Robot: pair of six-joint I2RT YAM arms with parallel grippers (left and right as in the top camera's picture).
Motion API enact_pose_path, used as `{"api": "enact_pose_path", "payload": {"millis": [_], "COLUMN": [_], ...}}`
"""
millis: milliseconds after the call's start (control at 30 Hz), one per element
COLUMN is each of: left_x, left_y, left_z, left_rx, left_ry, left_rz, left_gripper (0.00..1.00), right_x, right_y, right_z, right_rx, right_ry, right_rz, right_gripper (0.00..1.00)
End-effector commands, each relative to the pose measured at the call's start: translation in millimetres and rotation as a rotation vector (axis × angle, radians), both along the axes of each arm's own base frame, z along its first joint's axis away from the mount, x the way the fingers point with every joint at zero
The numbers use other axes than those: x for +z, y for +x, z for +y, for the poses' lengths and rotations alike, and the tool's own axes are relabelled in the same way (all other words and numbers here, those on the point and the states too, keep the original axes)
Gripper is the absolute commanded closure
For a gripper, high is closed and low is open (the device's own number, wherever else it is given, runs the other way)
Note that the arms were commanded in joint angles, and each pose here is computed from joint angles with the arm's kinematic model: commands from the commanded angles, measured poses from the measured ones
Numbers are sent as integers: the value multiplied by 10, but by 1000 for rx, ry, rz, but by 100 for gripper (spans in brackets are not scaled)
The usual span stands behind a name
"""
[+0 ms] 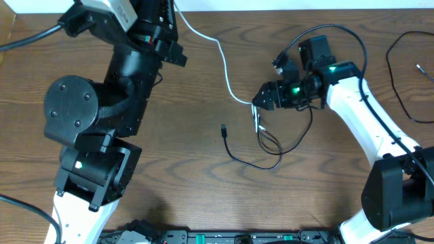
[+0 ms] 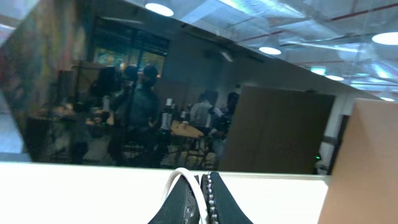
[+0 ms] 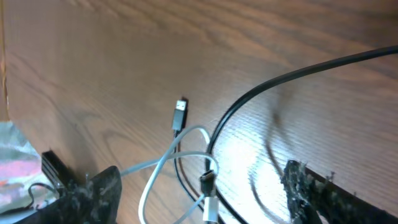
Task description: Untangle cables
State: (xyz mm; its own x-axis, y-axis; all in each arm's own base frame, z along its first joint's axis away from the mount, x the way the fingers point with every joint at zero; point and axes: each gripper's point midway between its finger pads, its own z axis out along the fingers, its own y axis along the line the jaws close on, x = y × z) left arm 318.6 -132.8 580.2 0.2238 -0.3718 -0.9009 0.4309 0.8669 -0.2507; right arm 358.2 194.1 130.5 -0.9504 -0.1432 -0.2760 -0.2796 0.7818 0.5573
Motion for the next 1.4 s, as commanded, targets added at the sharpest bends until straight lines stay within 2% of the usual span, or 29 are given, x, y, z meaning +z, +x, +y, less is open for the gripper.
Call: {"api": "enact_pose_path", "payload": {"millis": [0,267,433,533,633,700,733,833,1100,1133,1167,1200,1367], "left_x": [21,-43,-42,-42,-39,-39,-40,-40,-29,-27,-28,-27,-176], "left_y": [31,70,69,67,65,65,65,68,81,78,79,79,157], "left_z": [151,144,143,146,147,147,145,163,364,384,412,422,473], "left_rx": [84,90,89,90,90,90,90,99,209,220,236,243,269], "left_ry": [-19,-9,-10,-10,-10,-10,-10,-13,-37,-38,-35,-28,10], "left_rz": [8,32,32,33,32,32,32,33,39,38,38,37,91], "left_gripper": [93,92,93,92,93,93,93,93,93,93,93,93,92], "right_x": [-6,-139,-140,-287,-382,-481,-544,-640,-814,-826,-844,-849,-644], "right_y": [-48,-284,-334,-275,-206,-133,-82,7,223,229,237,238,278], "right_z": [46,4,215,114,100,-3,-126,-446,-1113,-1156,-1232,-1230,-793], "right_rx": [26,50,107,9,-22,-93,-157,-319,-513,-519,-530,-513,-235], "right_ry": [-2,-104,-112,-278,-335,-390,-446,-557,-618,-620,-621,-594,-269], "right_rz": [2,76,38,20,-5,2,8,30,90,96,108,119,81], "right_gripper": [28,29,28,32,34,41,50,62,83,86,96,99,99]}}
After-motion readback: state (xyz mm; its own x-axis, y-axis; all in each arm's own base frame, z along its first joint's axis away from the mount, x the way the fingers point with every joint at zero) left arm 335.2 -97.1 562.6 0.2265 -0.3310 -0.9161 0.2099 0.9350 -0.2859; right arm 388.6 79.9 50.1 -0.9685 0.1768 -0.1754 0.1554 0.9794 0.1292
